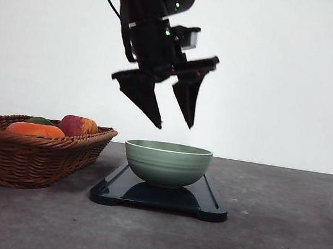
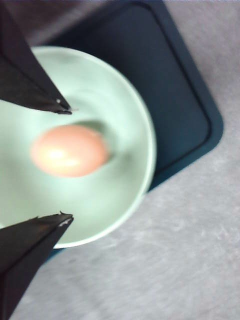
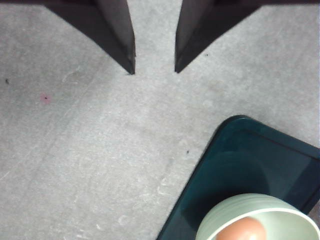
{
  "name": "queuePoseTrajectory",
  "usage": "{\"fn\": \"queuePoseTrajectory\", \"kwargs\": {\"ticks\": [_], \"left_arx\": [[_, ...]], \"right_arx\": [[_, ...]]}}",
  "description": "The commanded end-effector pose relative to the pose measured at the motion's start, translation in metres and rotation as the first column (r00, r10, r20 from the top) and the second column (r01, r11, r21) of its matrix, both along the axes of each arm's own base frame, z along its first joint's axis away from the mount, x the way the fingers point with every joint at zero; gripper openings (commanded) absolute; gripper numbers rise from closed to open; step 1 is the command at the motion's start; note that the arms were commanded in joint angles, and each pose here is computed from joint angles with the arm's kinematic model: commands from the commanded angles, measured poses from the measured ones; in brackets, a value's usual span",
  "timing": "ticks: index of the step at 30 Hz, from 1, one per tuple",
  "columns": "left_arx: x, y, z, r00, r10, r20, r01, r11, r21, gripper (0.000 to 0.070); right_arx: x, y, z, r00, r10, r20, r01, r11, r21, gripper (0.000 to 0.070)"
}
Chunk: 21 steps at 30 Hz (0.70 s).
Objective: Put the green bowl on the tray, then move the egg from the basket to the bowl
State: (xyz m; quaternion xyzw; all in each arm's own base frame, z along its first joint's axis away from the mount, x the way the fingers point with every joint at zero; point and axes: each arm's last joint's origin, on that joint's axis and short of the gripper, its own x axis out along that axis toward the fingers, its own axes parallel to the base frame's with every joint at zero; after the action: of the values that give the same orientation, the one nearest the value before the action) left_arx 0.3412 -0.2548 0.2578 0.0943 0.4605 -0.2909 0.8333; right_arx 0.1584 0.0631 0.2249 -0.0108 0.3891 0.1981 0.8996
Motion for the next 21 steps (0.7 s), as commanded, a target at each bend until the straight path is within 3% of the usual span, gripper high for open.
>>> {"fn": "queuePoseTrajectory", "kwargs": {"ticks": [1,8,21], "left_arx": [[-0.004,0.004,0.023,0.999,-0.006,0.048,0.008,0.999,-0.041,0.0398],[-0.037,0.045,0.047,0.988,0.017,0.151,0.001,0.993,-0.115,0.0397],[-0.132,0.159,0.039,0.943,0.242,0.228,-0.192,0.956,-0.220,0.0396]], "right_arx": [[0.001,0.001,0.000,1.000,-0.003,-0.005,0.003,1.000,0.004,0.0151],[0.001,0.001,0.000,1.000,-0.005,-0.010,0.005,1.000,0.000,0.0151],[0.002,0.002,0.001,1.000,0.007,0.006,-0.007,1.000,0.010,0.0152]]}}
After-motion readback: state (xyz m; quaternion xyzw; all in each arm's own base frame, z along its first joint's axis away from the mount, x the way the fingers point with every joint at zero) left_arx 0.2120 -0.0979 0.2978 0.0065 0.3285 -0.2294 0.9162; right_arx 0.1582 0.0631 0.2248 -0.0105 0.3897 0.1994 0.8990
